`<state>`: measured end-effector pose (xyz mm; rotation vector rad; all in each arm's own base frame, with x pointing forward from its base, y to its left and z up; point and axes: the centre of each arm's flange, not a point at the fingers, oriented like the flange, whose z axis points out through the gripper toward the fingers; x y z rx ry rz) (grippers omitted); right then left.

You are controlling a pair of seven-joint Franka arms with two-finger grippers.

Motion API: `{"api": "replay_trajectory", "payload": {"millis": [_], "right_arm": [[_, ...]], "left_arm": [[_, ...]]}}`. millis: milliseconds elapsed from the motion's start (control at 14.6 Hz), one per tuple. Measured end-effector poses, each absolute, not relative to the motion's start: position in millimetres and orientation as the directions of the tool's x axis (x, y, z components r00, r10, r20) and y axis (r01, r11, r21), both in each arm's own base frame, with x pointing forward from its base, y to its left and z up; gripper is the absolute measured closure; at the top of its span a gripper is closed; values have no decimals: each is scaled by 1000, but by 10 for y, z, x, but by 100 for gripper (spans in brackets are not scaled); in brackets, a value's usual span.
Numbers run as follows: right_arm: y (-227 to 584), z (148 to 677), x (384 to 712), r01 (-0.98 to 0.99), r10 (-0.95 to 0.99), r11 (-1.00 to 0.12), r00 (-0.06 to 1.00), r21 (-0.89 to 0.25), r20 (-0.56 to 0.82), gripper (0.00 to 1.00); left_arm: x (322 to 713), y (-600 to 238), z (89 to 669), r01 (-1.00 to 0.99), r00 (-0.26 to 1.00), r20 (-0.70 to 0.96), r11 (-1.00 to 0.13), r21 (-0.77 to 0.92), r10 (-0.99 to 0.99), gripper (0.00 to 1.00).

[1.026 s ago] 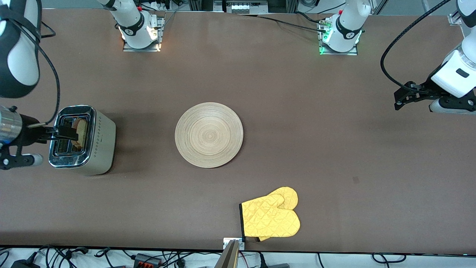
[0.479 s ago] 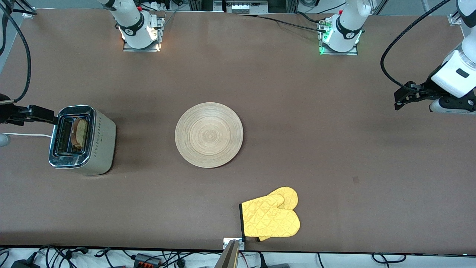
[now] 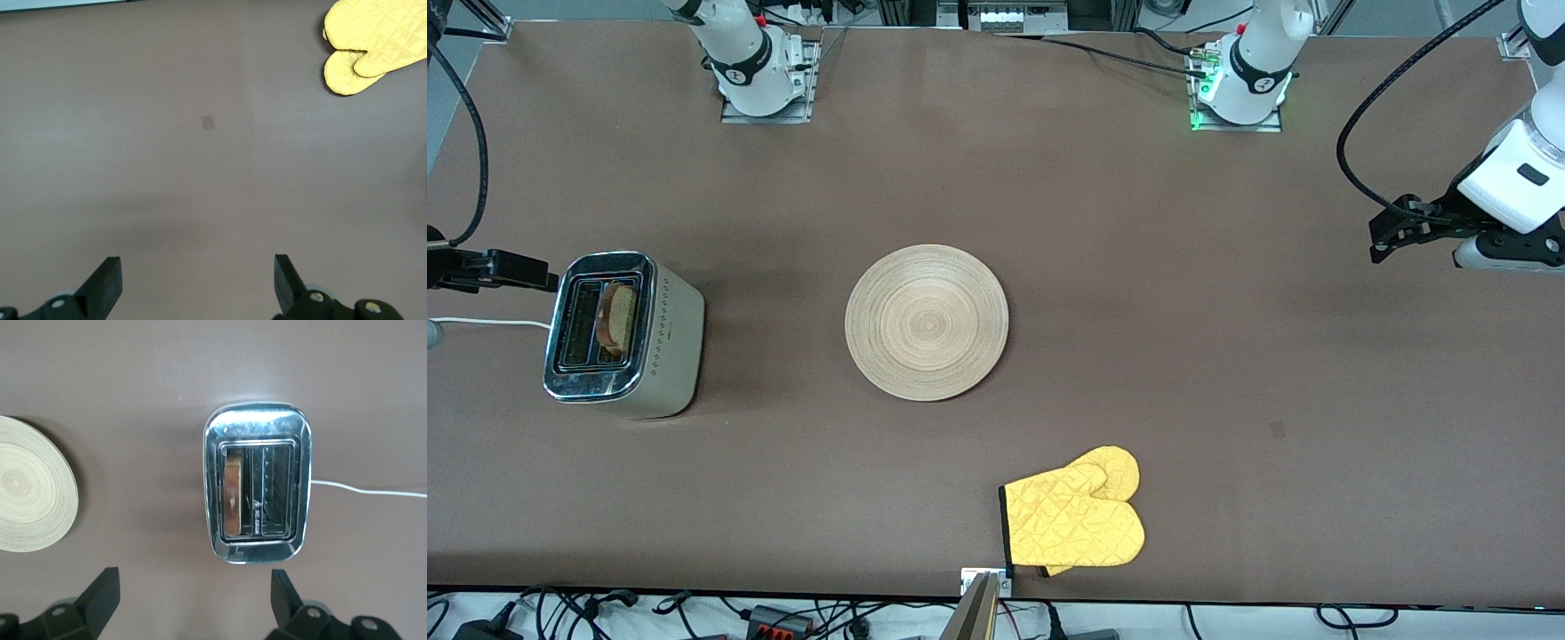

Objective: Move plate and put bread in toaster

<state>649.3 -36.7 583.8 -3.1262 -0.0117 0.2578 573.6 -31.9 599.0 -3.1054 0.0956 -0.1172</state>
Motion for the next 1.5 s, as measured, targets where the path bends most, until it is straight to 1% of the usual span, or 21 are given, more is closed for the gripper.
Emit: {"api": "replay_trajectory", "payload": {"millis": [137, 410, 616, 752, 889, 1094, 1505], "right_arm": [[-493, 5845, 6360, -12, -11, -1000, 993, -8, -122, 0], [-591, 5871, 5814, -32, -31, -999, 997, -19, -76, 0], [-628, 5911, 5527, -38, -37, -999, 998, -10, -53, 0], [-672, 5874, 5488, -35, -37, -999, 998, 30, -58, 0], [-677, 5787, 5548, -31, -33, -998, 997, 45, -66, 0], [-663, 5738, 5619, -26, -29, -998, 998, 51, -64, 0], [-685, 5741, 5622, -29, -33, -998, 997, 52, -63, 0]], "left_arm": [[5736, -319, 5990, -60, 995, 74, -998, -35, -63, 0], [5736, -319, 5990, -60, 995, 74, -998, -35, -63, 0], [5736, -319, 5990, -60, 995, 74, -998, -35, -63, 0], [5736, -319, 5990, -60, 995, 74, -998, -35, -63, 0], [5736, -320, 5990, -60, 995, 74, -998, -35, -63, 0], [5737, -320, 5989, -60, 995, 74, -998, -35, -63, 0], [5737, -320, 5989, -60, 995, 74, -998, -35, -63, 0]]}}
